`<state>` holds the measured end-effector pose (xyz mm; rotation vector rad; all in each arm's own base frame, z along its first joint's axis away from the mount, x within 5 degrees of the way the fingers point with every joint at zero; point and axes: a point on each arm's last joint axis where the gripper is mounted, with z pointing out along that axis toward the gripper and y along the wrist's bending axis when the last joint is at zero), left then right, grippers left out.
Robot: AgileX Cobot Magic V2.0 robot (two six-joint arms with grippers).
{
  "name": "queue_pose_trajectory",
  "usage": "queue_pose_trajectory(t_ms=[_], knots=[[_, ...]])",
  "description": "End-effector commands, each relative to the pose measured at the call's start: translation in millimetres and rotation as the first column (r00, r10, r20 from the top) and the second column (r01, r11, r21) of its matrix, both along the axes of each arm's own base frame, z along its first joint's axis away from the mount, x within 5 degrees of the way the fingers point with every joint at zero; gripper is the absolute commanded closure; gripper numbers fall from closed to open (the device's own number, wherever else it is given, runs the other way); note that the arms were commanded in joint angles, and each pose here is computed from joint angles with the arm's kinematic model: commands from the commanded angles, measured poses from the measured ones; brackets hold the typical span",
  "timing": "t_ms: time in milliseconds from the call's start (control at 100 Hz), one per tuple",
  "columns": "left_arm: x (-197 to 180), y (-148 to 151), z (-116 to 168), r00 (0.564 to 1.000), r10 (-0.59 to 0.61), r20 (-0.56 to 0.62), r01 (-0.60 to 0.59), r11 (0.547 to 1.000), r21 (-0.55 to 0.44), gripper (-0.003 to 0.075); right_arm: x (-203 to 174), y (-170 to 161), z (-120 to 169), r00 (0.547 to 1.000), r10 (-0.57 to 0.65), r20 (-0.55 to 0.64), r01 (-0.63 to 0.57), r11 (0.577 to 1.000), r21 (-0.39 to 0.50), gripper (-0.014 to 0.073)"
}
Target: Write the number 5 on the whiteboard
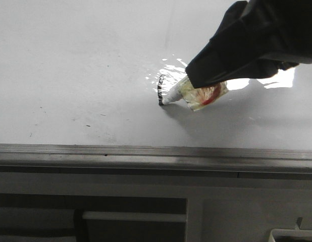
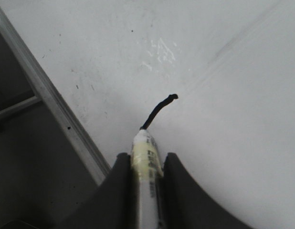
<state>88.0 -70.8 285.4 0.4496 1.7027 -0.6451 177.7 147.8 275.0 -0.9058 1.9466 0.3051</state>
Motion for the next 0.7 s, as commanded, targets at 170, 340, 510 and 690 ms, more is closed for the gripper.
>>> queue_pose_trajectory(t_ms=[170,340,510,690], knots=[[3,3,13,0.998,0.049,0.042,-0.046,0.998,-0.051,0.0741,0,4,8,0.998,0.024,0.050,-0.025,1.000,0.010,0.0637],[3,3,13,0.998,0.049,0.042,-0.046,0.998,-0.051,0.0741,2,-1,5,0.999,0.021,0.050,-0.019,0.999,-0.041,0.0637],[3,3,13,0.998,0.049,0.042,-0.046,0.998,-0.051,0.0740,8,-21,9,0.997,-0.064,0.041,0.066,0.997,-0.048,0.0637],[3,3,13,0.998,0.050,0.043,-0.048,0.997,-0.052,0.0741,2,-37,18,0.993,-0.111,0.035,0.113,0.992,-0.054,0.0637]])
